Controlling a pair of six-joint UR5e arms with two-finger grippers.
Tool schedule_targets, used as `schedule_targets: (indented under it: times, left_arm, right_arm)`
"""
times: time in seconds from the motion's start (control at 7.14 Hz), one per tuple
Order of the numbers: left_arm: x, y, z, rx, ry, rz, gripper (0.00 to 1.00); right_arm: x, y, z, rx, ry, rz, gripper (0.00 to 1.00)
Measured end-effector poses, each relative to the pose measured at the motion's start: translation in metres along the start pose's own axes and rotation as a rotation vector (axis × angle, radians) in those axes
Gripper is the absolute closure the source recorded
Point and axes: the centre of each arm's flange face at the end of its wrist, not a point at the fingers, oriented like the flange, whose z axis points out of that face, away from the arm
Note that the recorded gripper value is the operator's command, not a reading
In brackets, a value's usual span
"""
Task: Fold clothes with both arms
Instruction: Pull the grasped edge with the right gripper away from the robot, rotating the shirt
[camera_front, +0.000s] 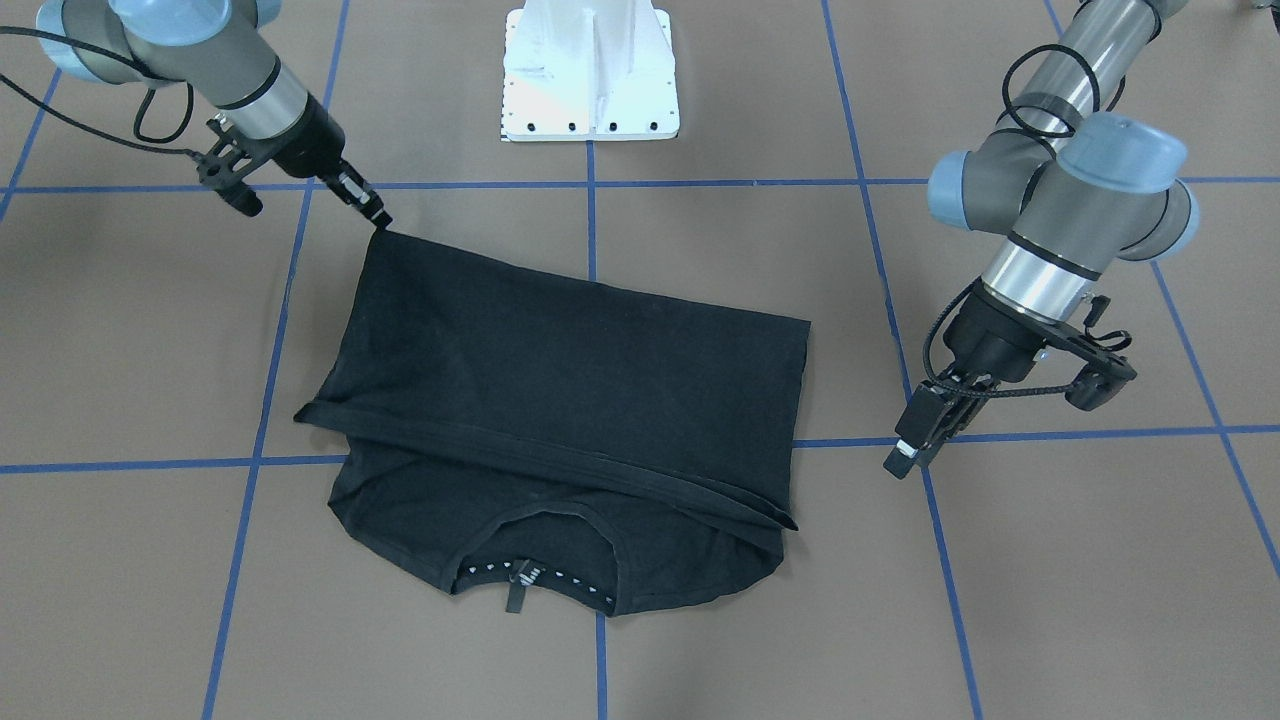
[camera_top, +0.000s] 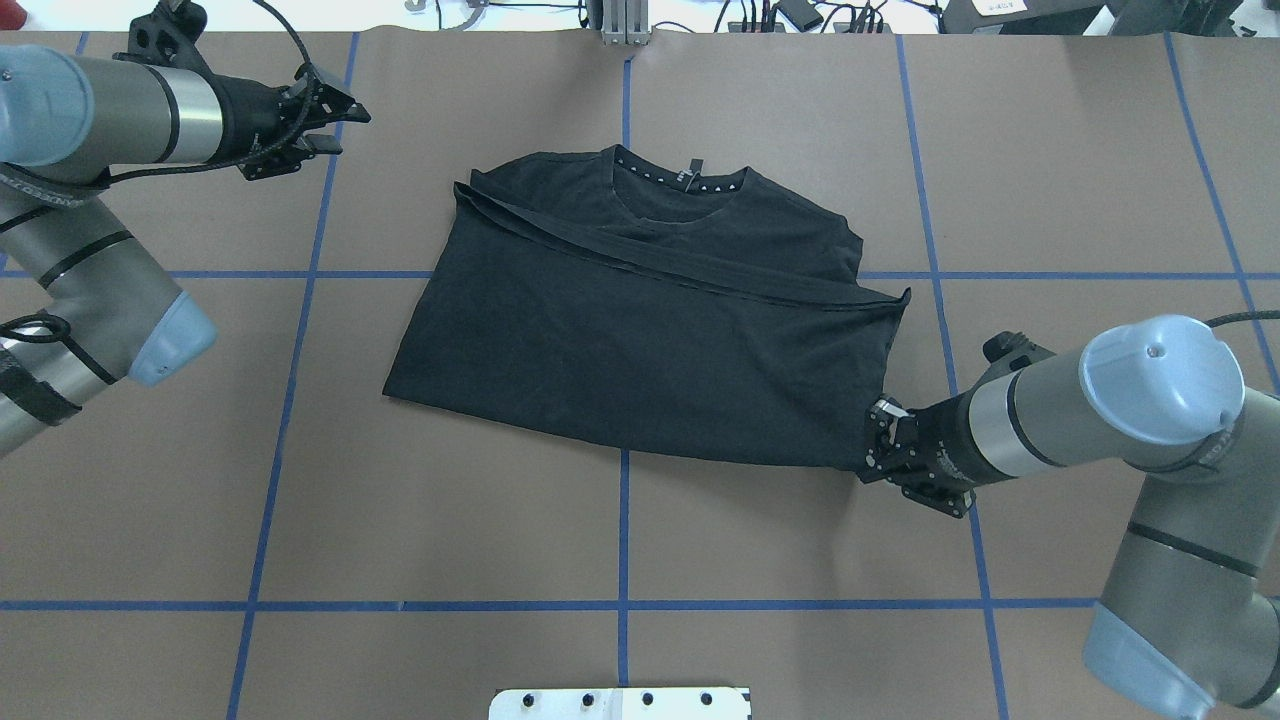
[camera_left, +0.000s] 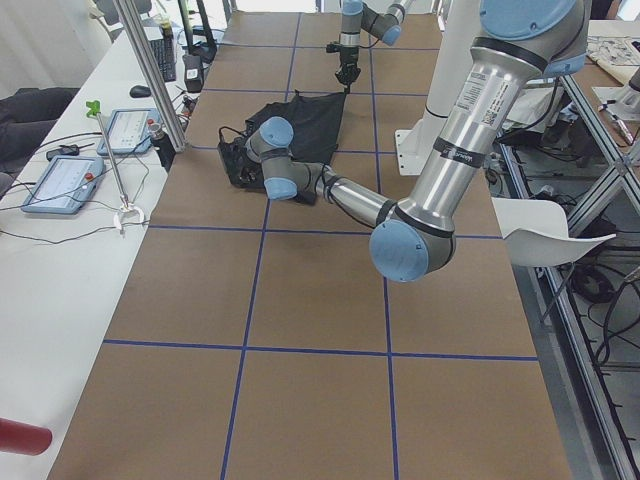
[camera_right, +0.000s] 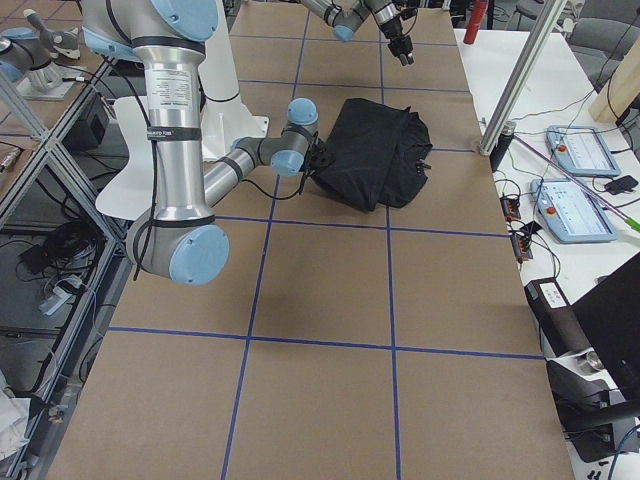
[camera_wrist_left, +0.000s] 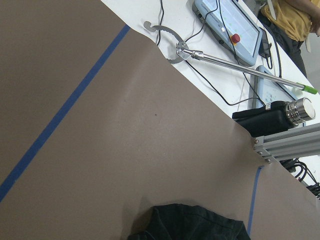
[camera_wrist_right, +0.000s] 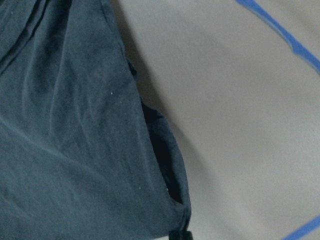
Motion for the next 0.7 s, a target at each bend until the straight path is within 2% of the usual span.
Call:
schedule_targets:
  times: [0.28,0.42,0.56,0.7]
  left_arm:
    - [0.01,0.017,-0.025,-0.068,0.018,0.002,0.39]
    - [0.008,0.026,-0.039,-0.099,0.027,0.005,0.37]
    - [0.005,0.034,-0.051,-0.119,0.033,0.009,0.36]
    - [-0.001,0.043,-0.056,-0.134,0.029,0.01,0.35]
  right_arm:
    - [0.024,0.07,0.006,-0.146,0.073,-0.009,1.0]
    - [0.035,0.098,0.008,-0.206,0.108,-0.021,0.45]
    - [0.045,0.119,0.011,-0.247,0.139,-0.034,0.0]
    - [0.053,0.132,0.015,-0.272,0.161,-0.044,0.0]
